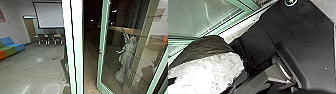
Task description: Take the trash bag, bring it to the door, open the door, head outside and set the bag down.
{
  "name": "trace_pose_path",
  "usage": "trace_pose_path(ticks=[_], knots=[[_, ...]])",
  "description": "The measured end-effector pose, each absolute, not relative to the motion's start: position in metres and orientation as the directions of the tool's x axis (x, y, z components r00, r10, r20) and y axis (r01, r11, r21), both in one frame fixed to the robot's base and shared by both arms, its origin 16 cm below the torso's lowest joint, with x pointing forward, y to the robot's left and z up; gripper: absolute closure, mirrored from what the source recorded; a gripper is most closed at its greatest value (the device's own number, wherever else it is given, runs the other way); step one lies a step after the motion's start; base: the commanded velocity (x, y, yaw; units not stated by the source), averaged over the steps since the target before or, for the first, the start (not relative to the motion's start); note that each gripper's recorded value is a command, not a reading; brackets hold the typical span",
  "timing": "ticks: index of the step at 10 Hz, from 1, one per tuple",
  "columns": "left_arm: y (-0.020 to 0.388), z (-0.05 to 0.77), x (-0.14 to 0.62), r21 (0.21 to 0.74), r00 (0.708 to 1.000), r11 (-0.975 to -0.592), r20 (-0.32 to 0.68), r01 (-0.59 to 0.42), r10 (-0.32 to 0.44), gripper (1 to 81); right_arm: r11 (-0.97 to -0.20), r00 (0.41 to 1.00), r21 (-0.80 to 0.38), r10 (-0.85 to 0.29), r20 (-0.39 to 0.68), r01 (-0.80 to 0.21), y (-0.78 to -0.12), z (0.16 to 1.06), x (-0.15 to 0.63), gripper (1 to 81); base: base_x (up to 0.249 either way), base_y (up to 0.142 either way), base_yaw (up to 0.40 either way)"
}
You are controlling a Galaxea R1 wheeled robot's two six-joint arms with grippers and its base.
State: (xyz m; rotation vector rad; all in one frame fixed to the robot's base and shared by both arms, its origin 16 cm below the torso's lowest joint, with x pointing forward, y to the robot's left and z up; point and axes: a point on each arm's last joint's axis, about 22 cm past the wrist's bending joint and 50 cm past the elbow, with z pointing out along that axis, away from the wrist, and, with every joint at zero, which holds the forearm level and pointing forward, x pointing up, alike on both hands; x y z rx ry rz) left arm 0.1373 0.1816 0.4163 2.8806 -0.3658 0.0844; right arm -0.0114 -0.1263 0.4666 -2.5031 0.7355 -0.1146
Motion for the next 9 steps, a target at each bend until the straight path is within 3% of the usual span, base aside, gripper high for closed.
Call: trace_pose_path(ticks=[9], knots=[[0.177,0.416,0.131,0.232,0.967,-0.939,0.081,-0.254,-0.242,81.1,-0.722,0.849,-0.494,-0.524,-0.064,-0.483,-0.130,0.463,-0.019,1.0,-0.058,0.000,0.000]])
